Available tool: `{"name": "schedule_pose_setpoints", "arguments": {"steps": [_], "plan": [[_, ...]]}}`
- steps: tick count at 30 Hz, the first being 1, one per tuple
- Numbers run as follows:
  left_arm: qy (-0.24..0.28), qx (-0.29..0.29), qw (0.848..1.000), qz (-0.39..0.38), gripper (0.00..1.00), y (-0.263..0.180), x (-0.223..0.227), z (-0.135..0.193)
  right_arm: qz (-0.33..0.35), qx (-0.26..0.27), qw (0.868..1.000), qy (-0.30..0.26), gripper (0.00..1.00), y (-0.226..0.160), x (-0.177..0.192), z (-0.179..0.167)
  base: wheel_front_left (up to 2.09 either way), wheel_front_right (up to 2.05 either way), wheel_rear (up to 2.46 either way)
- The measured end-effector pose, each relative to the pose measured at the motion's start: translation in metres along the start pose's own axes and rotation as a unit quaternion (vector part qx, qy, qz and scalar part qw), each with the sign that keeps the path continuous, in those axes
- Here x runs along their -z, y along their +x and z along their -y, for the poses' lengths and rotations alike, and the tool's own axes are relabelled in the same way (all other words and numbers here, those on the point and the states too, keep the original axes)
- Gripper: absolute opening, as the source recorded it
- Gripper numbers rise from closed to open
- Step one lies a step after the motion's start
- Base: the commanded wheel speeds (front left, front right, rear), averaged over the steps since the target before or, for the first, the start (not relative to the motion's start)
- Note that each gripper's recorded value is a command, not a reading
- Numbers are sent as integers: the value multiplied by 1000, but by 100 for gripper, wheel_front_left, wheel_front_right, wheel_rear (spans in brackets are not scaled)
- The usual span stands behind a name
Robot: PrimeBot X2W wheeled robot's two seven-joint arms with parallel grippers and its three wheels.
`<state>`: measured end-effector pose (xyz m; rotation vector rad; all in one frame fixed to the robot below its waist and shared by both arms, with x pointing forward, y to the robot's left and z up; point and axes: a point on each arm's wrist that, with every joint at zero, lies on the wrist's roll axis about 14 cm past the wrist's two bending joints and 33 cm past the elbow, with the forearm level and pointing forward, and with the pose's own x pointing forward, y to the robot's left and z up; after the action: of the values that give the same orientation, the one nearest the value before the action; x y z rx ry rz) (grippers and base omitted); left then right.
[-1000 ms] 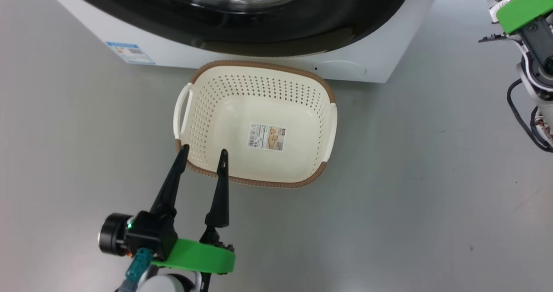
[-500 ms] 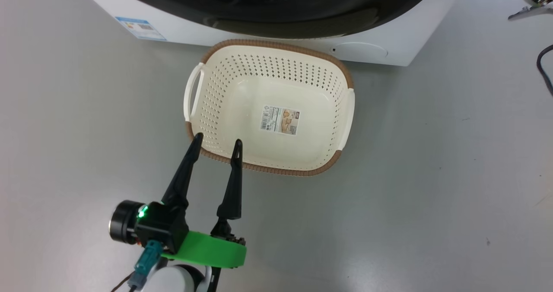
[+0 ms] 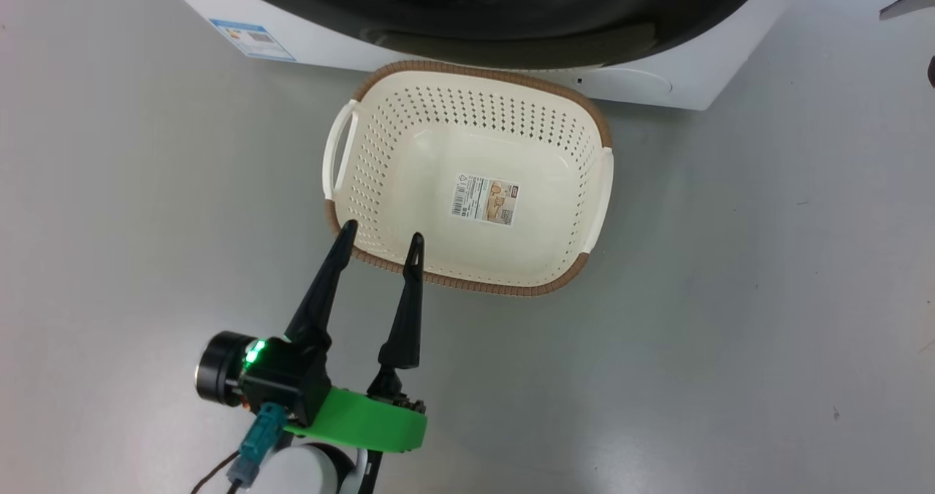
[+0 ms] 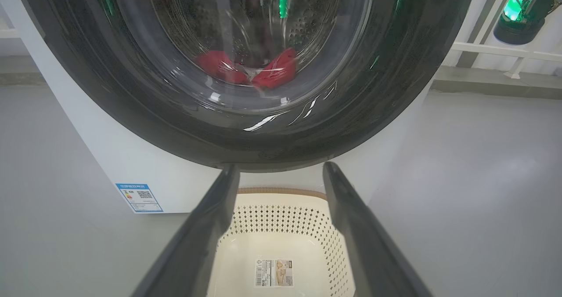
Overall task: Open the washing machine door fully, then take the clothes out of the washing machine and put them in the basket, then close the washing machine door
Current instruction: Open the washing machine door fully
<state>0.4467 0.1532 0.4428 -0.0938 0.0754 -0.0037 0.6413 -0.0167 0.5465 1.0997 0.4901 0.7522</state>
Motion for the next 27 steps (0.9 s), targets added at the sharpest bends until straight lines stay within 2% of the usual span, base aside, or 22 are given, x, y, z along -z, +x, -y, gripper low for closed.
{"name": "schedule_pose_setpoints", "arguments": {"steps": [8, 27], "plan": [[-1, 3, 1000, 11, 100, -2, -9, 3, -32, -16, 999, 6, 0, -7, 19, -15, 0, 0, 0], [-3, 7, 999, 35, 100, -22, -31, 7, -111, -44, 993, 18, 0, -36, 90, -51, 0, 0, 0]]}}
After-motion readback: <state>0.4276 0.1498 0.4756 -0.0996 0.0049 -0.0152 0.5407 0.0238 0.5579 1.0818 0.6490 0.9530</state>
